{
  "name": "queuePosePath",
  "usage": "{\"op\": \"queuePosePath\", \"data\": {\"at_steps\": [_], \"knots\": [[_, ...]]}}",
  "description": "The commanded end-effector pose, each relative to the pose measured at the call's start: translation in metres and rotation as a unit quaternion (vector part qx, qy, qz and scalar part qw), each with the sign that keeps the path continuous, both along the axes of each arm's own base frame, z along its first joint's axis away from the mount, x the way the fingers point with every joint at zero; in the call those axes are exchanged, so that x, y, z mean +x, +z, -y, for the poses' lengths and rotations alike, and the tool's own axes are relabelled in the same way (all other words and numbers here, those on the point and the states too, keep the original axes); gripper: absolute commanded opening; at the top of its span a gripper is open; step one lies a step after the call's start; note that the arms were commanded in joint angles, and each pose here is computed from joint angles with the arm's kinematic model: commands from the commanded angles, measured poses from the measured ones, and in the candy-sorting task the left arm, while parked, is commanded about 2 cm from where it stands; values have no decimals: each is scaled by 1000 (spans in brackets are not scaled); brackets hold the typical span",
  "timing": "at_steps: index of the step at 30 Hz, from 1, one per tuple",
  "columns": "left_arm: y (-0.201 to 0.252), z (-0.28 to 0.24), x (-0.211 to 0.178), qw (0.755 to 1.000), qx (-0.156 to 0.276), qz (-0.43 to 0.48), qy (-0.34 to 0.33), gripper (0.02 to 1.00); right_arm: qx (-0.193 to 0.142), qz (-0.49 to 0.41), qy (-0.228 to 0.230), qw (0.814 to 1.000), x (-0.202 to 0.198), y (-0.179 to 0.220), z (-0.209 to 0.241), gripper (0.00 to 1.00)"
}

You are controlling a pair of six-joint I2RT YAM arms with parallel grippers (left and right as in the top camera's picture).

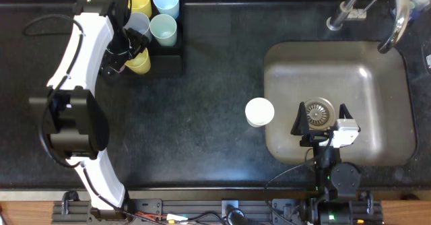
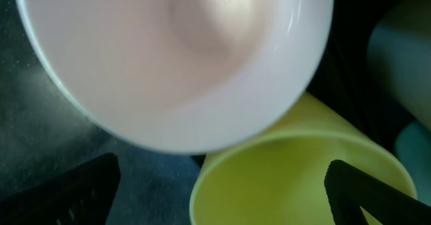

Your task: Store Cups

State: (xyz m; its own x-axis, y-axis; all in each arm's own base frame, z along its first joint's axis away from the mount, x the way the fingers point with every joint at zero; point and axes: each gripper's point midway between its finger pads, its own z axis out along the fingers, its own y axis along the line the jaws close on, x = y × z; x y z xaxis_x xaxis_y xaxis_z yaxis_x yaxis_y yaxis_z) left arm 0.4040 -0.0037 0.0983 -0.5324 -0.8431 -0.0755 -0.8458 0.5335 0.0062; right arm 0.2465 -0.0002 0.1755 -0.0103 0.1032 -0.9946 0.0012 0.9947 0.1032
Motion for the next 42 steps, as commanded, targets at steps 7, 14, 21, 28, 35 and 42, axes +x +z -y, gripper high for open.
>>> {"op": "queuePosePath", "data": {"at_steps": [7,14,21,28,35,42], "knots": [[160,3,-40,975,29,189,-110,998,3,0,1,1000,0,-4,0,998],[200,-4,-135,921,97,214,-311,998,3,0,1,1000,0,-4,0,998],[123,3,-149,798,198,329,-465,998,3,0,1,1000,0,-4,0,996],[146,32,-138,572,325,612,-439,998,3,0,1,1000,0,-4,0,996],[130,20,-157,575,350,614,-413,998,2,0,1,1000,0,-4,0,996],[75,18,-166,635,311,546,-449,998,2,0,1,1000,0,-4,0,998]]}}
